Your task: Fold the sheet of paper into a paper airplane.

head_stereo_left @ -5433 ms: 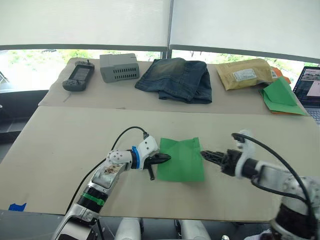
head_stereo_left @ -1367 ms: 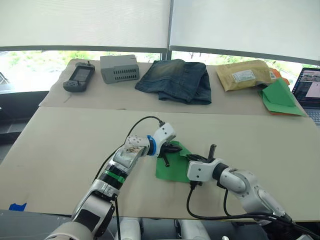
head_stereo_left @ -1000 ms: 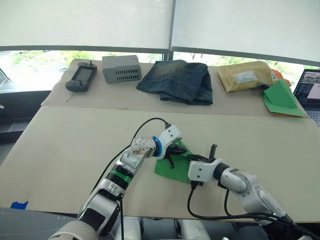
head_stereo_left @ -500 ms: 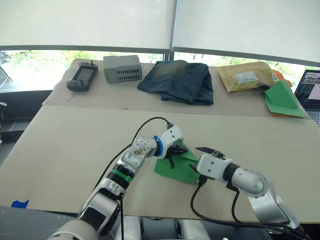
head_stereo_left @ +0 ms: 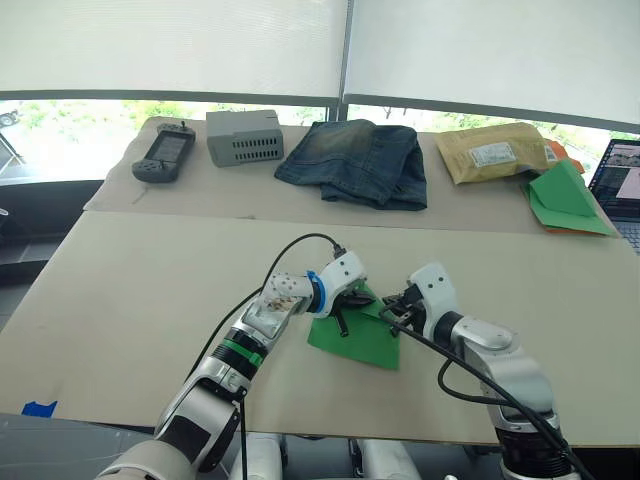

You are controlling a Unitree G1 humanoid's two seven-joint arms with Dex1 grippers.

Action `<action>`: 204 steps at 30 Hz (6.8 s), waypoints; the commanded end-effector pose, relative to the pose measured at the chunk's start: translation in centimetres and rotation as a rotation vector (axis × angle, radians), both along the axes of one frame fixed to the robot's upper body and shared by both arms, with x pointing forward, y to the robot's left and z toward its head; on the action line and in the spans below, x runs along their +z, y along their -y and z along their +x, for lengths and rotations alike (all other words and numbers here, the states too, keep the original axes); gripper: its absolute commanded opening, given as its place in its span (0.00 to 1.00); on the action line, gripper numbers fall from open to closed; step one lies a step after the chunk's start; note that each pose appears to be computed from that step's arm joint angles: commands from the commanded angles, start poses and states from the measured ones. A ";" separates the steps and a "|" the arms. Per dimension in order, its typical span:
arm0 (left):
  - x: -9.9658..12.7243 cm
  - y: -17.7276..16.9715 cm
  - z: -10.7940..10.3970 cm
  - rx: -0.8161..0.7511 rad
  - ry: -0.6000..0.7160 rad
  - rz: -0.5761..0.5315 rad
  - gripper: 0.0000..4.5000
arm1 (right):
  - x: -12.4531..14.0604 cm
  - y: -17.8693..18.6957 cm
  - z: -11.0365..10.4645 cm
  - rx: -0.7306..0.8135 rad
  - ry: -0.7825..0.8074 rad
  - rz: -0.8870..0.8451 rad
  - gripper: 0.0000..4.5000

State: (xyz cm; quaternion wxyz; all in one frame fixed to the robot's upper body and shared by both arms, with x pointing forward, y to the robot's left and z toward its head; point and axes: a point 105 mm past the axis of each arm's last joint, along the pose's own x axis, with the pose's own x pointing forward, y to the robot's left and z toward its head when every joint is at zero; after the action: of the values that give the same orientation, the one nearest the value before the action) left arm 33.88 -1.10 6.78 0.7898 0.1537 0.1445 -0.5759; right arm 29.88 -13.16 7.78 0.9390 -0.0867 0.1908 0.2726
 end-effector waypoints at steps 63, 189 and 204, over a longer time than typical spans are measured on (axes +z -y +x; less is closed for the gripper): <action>0.7 3.3 -0.5 -0.085 -0.007 -0.013 0.00 | -4.4 -2.0 -3.5 -0.017 -0.144 -0.001 0.01; 4.4 -6.3 -1.8 0.635 -0.528 -0.434 0.00 | -2.0 -2.7 -0.5 0.155 -0.152 -0.112 0.00; 7.2 -9.3 -0.8 0.476 -0.423 -0.503 0.69 | -2.5 -2.9 -1.0 0.155 -0.169 -0.104 0.00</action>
State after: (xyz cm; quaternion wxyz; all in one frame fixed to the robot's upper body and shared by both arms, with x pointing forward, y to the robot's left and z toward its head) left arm 32.74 8.51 12.24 0.8662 -0.2272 0.2298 -0.3813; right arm 29.72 -9.95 7.47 0.9010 -0.1283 0.2320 0.3432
